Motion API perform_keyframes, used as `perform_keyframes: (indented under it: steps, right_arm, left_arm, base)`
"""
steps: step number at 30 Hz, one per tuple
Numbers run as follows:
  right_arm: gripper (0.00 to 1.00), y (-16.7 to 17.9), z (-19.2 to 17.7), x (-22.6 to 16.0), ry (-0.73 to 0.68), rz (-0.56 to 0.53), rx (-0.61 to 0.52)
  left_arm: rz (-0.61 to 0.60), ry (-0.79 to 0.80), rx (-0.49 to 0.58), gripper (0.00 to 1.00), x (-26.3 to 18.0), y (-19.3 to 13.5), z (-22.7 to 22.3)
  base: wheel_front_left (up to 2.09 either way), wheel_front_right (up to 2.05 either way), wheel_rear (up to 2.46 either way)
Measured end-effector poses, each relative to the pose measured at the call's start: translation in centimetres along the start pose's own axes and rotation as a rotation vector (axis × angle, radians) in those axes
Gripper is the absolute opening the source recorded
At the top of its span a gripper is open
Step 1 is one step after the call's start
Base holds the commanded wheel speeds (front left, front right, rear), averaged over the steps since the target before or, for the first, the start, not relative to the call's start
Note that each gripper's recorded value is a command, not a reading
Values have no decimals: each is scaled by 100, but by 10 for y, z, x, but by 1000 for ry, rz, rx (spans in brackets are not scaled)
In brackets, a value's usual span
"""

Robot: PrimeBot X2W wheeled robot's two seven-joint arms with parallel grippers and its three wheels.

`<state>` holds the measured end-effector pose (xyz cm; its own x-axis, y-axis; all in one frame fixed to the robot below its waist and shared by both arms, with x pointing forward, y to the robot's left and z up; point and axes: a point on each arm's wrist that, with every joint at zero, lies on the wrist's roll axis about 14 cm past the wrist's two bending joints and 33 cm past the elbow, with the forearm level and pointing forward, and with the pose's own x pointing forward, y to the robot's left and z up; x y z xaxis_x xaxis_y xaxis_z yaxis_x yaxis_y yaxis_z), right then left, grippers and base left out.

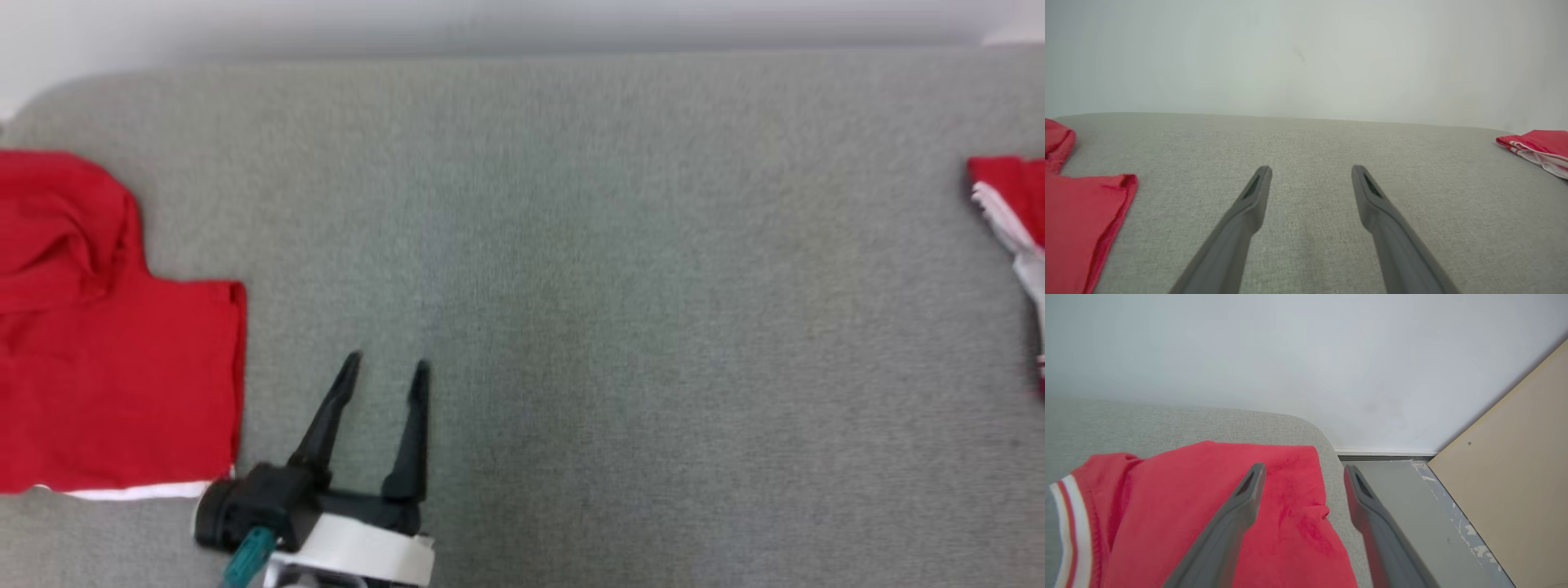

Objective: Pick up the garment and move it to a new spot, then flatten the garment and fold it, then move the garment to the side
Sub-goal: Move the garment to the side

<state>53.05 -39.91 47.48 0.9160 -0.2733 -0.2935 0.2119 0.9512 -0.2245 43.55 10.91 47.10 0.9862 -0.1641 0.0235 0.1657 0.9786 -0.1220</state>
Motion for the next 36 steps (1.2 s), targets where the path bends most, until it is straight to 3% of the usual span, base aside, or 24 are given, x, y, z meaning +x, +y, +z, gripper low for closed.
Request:
perform_keyframes:
  steps: [7,10,23,29,36]
  right_arm:
    - [100,5,66,-45,-251,74,23]
    - [100,1,72,-77,-337,79,46]
    - [100,91,17,-200,-453,161,260]
    - [100,120,-7,-228,-407,201,303]
    - [100,129,-29,-238,-351,214,303]
  left_arm:
    - [65,-28,13,100,-34,14,20]
    - [85,-44,23,100,-49,19,28]
    - [128,-80,38,100,-96,30,43]
    - [119,-64,36,100,-101,27,38]
    - [100,-51,31,100,-100,23,34]
  base:
    - [0,0,0]
    - [0,0,0]
    - [0,0,0]
    - [0,0,0]
    - [0,0,0]
